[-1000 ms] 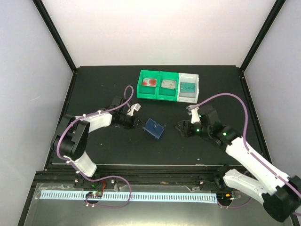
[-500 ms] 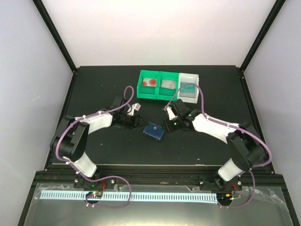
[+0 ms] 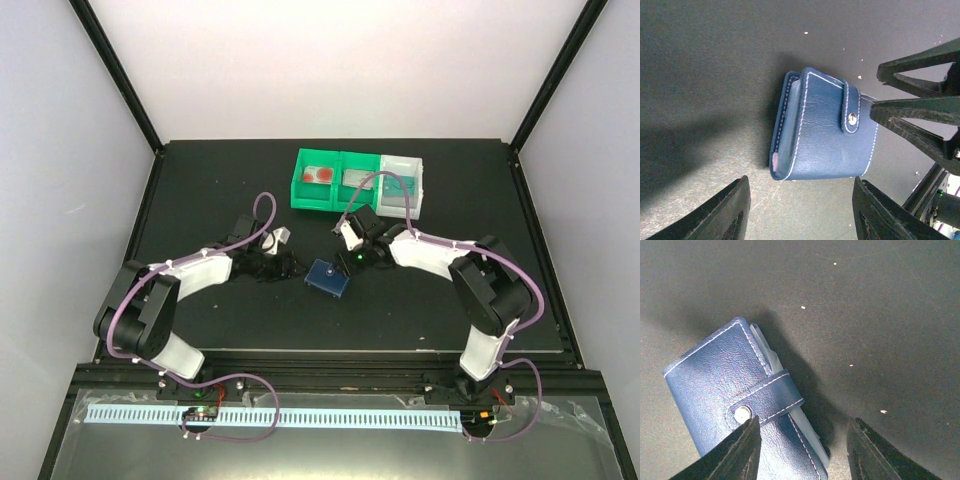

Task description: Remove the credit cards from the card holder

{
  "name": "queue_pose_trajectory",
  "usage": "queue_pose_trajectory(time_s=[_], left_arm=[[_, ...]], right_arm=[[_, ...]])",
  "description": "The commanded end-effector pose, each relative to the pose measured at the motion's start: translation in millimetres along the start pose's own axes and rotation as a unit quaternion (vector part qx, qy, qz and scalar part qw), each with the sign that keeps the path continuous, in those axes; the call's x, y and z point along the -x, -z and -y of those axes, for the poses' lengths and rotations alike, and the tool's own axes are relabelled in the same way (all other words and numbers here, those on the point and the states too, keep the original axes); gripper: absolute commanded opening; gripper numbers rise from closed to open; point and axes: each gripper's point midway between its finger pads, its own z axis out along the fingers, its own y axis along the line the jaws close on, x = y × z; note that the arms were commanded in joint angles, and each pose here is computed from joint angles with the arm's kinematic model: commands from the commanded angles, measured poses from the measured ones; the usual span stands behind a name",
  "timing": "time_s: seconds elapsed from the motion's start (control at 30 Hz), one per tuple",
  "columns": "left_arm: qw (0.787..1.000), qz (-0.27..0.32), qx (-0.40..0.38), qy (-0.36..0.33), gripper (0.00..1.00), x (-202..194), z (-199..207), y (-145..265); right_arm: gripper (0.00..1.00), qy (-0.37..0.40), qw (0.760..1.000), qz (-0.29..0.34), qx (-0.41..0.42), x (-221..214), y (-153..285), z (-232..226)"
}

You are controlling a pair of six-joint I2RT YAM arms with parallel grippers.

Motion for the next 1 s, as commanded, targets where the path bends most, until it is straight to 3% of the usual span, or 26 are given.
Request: queue_pose_trajectory(time_s=[0.0, 0.3, 0.6, 0.97], left_arm=[[0.999, 0.022, -0.015, -0.019, 0.58, 6.0, 16.1, 5.6], [1.0, 0.012, -0.024, -0.009, 0.56, -9.6, 19.2, 3.4], [0.999, 0.009, -0.015, -0.027, 0.55, -22.5, 28.6, 7.8], [0.999, 0.004, -0.026, -0.045, 0.57, -33.7, 44.8, 3.0]], right_arm=[[0.48, 0.024, 1.0, -0.004, 0.007, 3.9, 0.1, -4.5], [0.45, 0.012, 0.999, -0.041, 0.007, -20.0, -15.5, 0.8], [0.02, -0.027, 0.999, -0.029, -0.021, -42.9, 2.0, 11.1], [0.01, -0.095, 0.993, -0.016, -0.069, -96.9, 34.5, 30.5]])
